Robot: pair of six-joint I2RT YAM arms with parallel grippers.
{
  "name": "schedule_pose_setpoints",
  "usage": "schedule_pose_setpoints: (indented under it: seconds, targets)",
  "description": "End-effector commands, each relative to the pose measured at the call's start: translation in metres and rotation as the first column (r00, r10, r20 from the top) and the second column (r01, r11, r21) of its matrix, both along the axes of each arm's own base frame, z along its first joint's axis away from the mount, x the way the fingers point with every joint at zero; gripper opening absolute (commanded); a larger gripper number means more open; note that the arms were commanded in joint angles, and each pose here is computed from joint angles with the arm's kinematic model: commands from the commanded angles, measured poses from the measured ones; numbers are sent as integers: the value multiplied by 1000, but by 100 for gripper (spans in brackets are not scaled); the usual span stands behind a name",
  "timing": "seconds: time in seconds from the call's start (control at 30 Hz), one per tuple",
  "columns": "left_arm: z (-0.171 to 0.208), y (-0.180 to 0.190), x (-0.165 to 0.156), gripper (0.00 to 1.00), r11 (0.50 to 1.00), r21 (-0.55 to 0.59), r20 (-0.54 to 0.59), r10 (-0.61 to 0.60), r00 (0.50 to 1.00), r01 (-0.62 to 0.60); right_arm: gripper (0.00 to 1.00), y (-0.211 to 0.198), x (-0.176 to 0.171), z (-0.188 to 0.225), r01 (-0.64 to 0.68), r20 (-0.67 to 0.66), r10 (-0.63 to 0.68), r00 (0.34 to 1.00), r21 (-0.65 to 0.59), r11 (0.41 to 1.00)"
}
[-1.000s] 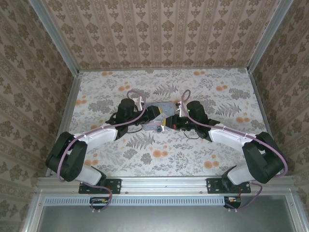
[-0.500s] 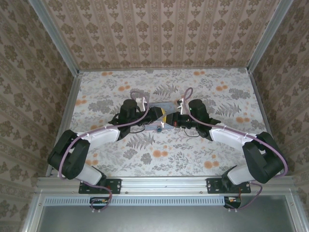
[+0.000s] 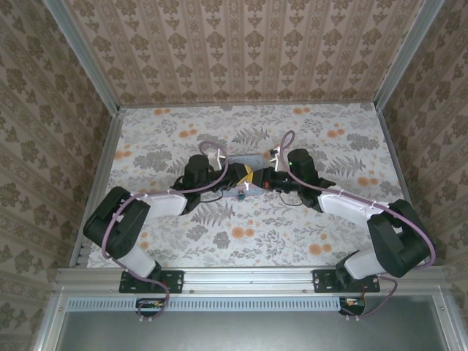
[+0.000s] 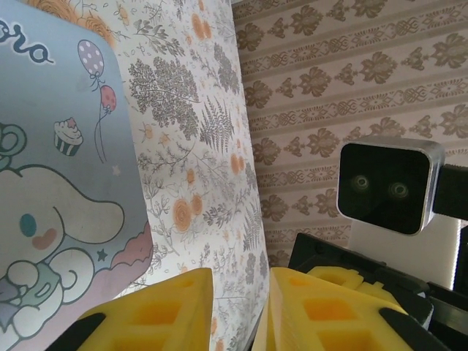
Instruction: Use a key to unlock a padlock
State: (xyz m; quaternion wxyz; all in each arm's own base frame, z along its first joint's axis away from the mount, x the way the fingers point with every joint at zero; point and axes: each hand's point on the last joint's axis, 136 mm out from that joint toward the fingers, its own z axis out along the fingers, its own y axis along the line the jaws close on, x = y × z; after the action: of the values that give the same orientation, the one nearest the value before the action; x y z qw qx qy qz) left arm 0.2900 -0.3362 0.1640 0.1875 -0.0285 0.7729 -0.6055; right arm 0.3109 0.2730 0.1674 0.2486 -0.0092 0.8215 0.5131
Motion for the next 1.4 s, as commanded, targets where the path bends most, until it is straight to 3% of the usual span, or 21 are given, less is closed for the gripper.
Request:
schedule_pose_setpoints:
  seconds: [0.0, 0.27, 0.33, 0.4, 0.43, 0.53, 0.7, 0.97, 1.37]
  targets:
    - [4, -4, -4, 26, 999, -39, 6, -16, 1000, 16, 0, 1, 0, 2, -9, 1, 9, 1000, 25, 1000]
    - [3, -4, -3, 0, 1000, -29, 6, -12, 1000, 12, 0, 1, 1, 0, -7, -3, 7, 1000, 26, 1000]
    - [4, -4, -3, 0, 1000, -28, 11, -11, 1000, 11, 2, 0, 0, 2, -7, 0, 7, 1000, 28, 1000]
    - [4, -2, -1, 0, 1000, -22, 18, -2, 1000, 2, 26, -6, 1, 3, 11, 4, -11, 1000, 28, 1000]
    - [5, 0, 0, 0, 1000, -19, 21, 2, 1000, -1, 33, -12, 2, 3, 32, 8, -32, 999, 27, 999]
    - [10, 6, 4, 0, 1000, -3, 51, 17, 999, -17, 43, -31, 4, 8, 86, 31, -87, 996, 36, 996]
    - [27, 16, 14, 0, 998, 43, 146, 36, 989, -43, 47, -45, 10, 22, 124, 110, -134, 985, 92, 988]
    - [65, 19, 27, 0, 989, 124, 371, 24, 928, -75, 52, -36, 22, 64, 58, 312, -122, 942, 206, 977]
    - [99, 21, 43, 0, 989, 30, 469, 115, 876, -146, 51, -22, 43, 91, 9, 378, -142, 915, 333, 943]
